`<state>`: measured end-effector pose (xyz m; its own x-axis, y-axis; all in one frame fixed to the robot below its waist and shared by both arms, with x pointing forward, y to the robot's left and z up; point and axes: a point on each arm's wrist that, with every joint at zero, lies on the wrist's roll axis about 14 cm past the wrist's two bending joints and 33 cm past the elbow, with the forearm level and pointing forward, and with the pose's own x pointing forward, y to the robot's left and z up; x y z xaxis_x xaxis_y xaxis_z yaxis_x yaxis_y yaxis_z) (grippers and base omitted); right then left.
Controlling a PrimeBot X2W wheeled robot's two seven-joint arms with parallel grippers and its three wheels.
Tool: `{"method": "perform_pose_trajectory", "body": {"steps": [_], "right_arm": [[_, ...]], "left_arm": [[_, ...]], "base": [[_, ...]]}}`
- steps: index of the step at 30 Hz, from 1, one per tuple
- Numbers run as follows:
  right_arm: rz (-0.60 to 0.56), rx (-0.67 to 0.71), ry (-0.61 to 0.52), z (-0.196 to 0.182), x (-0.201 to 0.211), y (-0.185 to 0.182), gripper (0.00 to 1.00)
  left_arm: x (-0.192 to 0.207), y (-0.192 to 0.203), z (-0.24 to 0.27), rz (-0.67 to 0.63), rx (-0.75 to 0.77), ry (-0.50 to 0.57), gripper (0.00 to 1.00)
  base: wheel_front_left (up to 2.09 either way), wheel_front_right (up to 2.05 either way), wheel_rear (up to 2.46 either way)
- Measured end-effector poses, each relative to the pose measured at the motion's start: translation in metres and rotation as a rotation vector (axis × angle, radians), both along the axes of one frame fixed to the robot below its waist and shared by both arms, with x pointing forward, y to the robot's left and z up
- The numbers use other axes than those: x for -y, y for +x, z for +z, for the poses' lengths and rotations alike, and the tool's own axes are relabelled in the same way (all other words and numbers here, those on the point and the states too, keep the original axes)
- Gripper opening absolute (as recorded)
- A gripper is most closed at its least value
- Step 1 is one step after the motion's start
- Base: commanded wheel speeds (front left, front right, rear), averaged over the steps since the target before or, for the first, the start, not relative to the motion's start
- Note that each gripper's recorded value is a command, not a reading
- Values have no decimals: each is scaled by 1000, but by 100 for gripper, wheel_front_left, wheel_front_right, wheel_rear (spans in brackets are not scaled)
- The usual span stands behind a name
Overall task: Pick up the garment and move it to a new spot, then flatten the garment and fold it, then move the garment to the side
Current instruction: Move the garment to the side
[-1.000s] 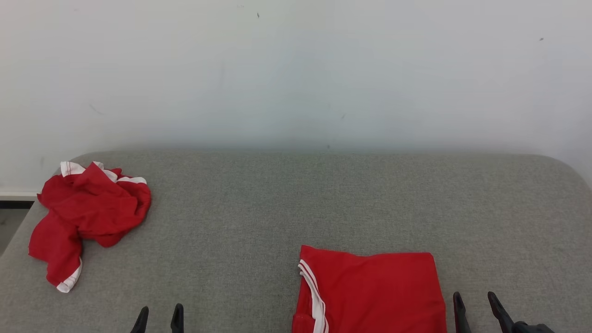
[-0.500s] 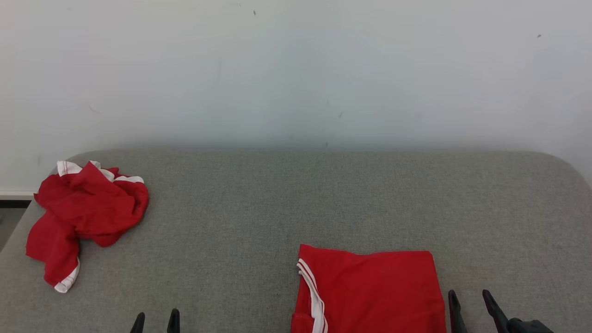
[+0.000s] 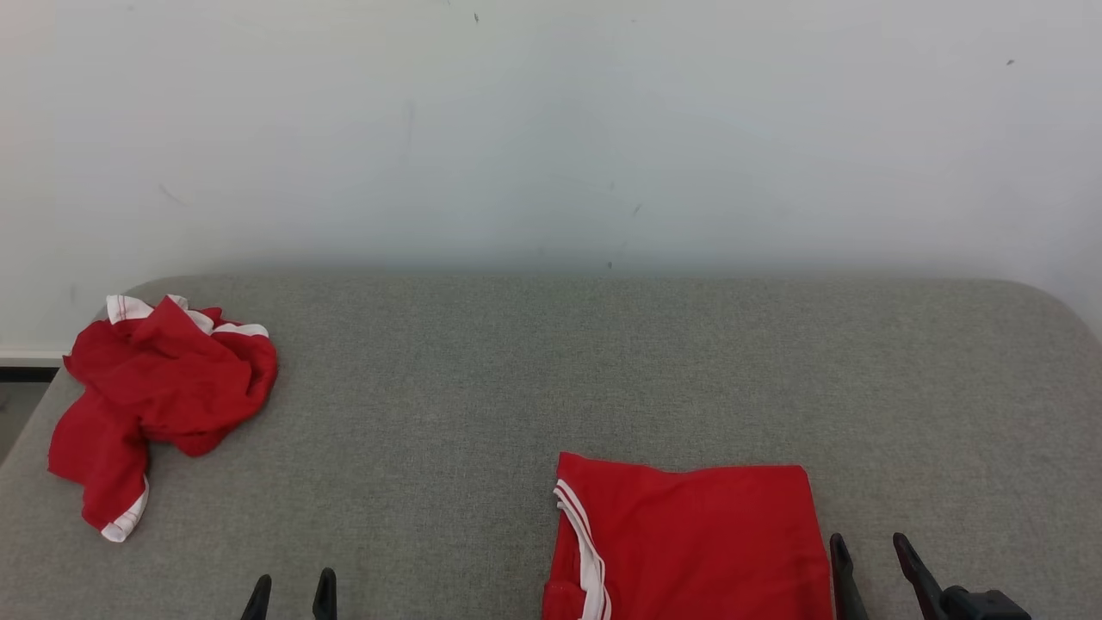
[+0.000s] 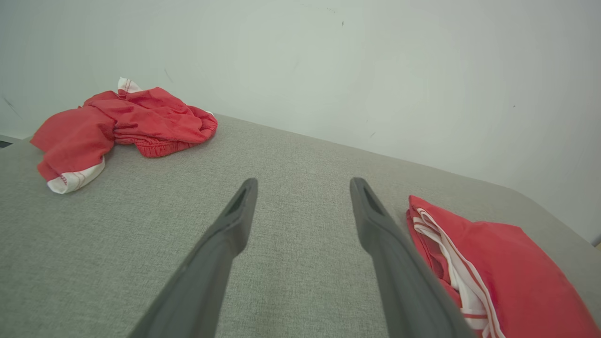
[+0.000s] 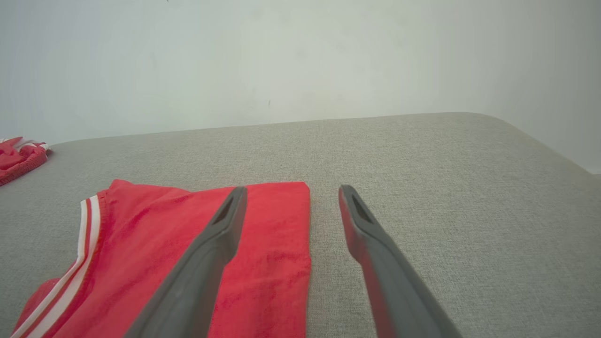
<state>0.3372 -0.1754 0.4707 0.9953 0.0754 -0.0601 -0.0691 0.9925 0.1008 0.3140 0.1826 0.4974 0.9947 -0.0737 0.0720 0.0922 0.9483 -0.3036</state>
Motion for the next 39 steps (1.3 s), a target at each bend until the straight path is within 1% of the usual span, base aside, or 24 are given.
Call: {"method": "perform_pose_trajectory", "body": {"steps": [8,11,12,16,19,22,23,25,28,31,34,36,39], "right_arm": [[0,1,-6,1,0,0,100],[9,-26,-12,-2,-2,1,100],[13,-47,-6,-4,-3,1,100],[31,-216,35,-22,-8,1,100],[12,-376,40,-35,4,0,100],[-28,-531,89,-46,20,-1,100],[-34,-574,73,-48,24,-1,100],[-40,-608,67,-46,28,4,100],[-14,-621,72,-39,20,18,100],[16,-700,84,-54,10,14,100],[27,-775,68,-68,7,9,100],[37,-764,44,-68,3,17,100],[54,-790,54,-75,-3,20,100]], "left_arm": [[2,1,0,-3,0,-2,100],[3,0,0,-3,1,-6,100],[3,0,0,-2,1,-7,100],[5,0,0,-5,2,-10,100],[5,0,0,-6,2,-9,100],[5,1,0,-8,2,-7,100],[6,1,0,-10,2,-8,100],[8,2,0,-17,1,-8,100],[8,2,1,-17,2,-6,100],[6,3,2,-13,5,-2,100],[5,1,-1,-12,-6,0,100],[2,0,-4,-4,-17,1,100],[0,-1,-7,1,-28,2,100]], "base": [[0,0,0],[0,0,0],[0,0,0],[0,0,0],[0,0,0],[0,0,0],[0,0,0],[0,0,0],[0,0,0],[0,0,0],[0,0,0],[0,0,0],[0,0,0]]}}
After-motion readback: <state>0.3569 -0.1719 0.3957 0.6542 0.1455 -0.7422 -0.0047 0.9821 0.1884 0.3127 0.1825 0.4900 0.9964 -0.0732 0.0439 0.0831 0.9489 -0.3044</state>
